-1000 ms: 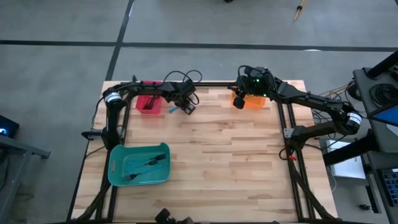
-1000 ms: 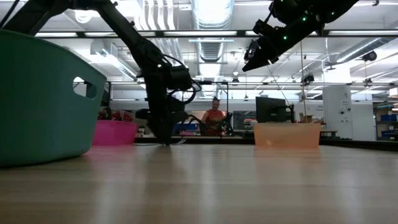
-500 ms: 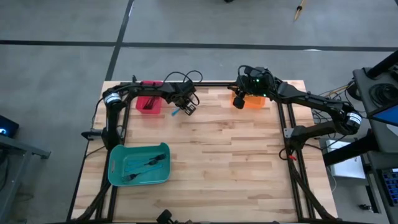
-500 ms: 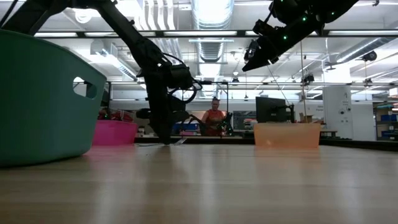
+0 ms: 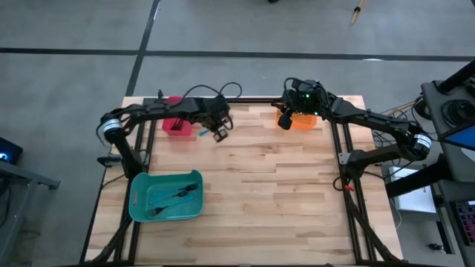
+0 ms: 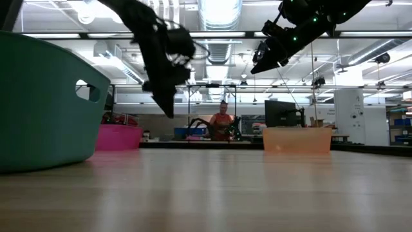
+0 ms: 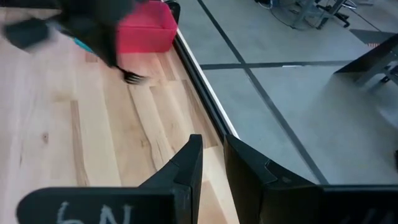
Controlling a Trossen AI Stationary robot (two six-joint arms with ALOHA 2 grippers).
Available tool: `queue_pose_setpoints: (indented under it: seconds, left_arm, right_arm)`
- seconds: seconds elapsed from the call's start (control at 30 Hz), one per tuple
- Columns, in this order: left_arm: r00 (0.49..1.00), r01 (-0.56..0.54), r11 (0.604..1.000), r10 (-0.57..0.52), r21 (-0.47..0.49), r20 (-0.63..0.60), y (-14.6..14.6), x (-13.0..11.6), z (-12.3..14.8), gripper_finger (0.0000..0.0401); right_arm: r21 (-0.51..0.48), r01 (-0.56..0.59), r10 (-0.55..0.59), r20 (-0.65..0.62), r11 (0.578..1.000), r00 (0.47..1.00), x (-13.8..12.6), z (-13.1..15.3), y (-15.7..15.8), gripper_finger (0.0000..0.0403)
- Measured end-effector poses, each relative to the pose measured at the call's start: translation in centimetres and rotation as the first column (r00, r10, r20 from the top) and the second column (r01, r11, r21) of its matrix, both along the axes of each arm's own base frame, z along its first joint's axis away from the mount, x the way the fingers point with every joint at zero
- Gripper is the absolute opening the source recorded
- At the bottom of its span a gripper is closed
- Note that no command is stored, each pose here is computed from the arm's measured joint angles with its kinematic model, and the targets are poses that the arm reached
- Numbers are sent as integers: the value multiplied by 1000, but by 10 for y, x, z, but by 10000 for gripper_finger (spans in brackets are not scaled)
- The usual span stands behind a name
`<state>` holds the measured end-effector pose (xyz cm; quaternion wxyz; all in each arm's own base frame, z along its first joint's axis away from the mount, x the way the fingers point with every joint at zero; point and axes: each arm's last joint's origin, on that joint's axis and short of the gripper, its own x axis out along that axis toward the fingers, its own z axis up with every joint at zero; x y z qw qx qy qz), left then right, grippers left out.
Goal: Sort silverware by color (type)
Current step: Put the blue fork into the green bin
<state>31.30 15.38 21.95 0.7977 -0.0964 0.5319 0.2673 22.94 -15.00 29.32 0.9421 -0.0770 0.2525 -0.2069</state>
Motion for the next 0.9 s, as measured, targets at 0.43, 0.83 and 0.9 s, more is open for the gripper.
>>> queue_pose_setpoints:
  seconds: [0.43,0.83,0.9]
  left_arm:
    - [898,408,908,-418,-98,-134,-122,-82,92,0]
    - [886,425,874,-455,-237,-89,-210,-131,70,0]
    - [879,436,866,-468,-244,-91,-219,-134,69,0]
  right_arm:
    - [41,23,-24,27,999,999,0,0,0,56]
    - [48,33,-35,56,998,998,1,2,-1,56]
    - [49,34,-38,64,998,997,1,3,-1,56]
